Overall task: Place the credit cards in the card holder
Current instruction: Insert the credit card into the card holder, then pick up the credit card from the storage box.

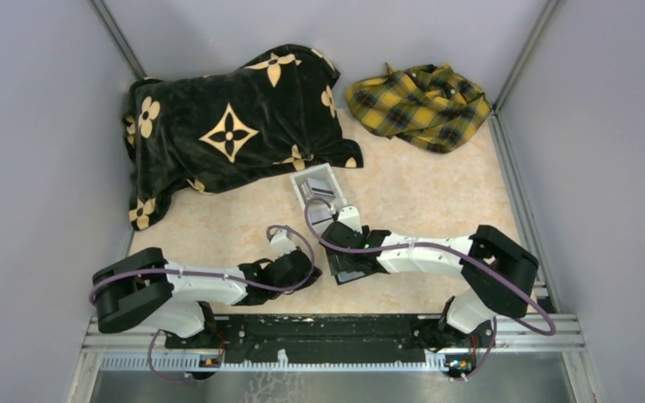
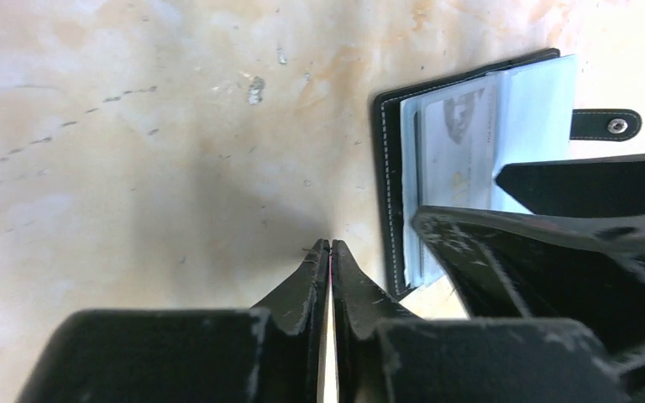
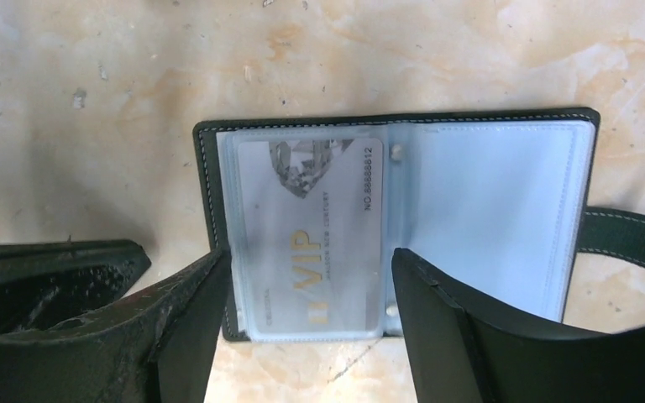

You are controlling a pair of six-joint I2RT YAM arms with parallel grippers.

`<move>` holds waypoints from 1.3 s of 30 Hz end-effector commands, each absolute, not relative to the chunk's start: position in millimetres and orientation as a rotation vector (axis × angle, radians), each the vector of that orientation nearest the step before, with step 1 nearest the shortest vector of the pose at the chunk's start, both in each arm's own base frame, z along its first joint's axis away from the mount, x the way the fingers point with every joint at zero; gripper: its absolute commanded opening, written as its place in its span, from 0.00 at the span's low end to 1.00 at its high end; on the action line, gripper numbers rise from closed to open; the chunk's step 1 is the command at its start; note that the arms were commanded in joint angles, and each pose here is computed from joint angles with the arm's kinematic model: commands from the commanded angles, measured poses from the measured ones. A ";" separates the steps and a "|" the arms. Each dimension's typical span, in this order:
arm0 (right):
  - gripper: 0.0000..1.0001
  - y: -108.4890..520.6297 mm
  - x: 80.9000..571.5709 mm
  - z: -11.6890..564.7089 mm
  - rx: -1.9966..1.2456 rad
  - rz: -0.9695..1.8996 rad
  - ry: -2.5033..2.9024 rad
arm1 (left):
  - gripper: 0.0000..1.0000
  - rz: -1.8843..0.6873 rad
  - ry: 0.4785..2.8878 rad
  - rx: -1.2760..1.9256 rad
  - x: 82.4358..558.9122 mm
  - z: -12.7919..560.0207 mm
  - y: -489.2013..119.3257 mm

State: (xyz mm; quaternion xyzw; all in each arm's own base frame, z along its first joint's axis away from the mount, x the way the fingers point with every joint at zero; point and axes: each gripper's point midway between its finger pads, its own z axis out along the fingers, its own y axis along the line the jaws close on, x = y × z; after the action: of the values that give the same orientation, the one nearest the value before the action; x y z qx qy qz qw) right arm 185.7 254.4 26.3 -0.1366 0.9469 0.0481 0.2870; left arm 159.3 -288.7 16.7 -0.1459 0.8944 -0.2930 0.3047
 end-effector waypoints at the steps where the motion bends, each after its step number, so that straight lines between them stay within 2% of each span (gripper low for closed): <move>1: 0.71 266.2 187.8 61.8 -0.364 0.254 2.447 | 0.13 -0.495 2.482 -0.317 141.5 -16.3 -236.1; 8: 0.71 282.0 208.1 113.5 -0.391 0.355 2.326 | 0.33 -0.489 2.404 -0.328 152.1 13.7 -229.7; 13: 0.71 293.5 250.9 144.7 -0.385 0.446 2.275 | 0.48 -0.462 2.310 -0.334 167.9 42.2 -224.9; 19: 0.71 319.5 306.5 161.9 -0.446 0.486 2.255 | 0.61 -0.392 2.260 -0.304 187.2 62.9 -220.7; 28: 0.70 349.5 364.1 136.0 -0.481 0.527 2.311 | 0.63 -0.390 2.276 -0.309 210.9 62.4 -211.8; 39: 0.69 356.2 395.9 113.9 -0.475 0.510 2.344 | 0.63 -0.425 2.257 -0.328 220.4 63.1 -203.2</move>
State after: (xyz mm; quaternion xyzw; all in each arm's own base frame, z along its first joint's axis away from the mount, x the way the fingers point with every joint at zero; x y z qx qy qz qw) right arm 375.8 343.6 89.2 -0.1774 0.9174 0.1753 0.3102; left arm 217.8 -200.8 58.8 -0.1370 0.8961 -0.1520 0.3939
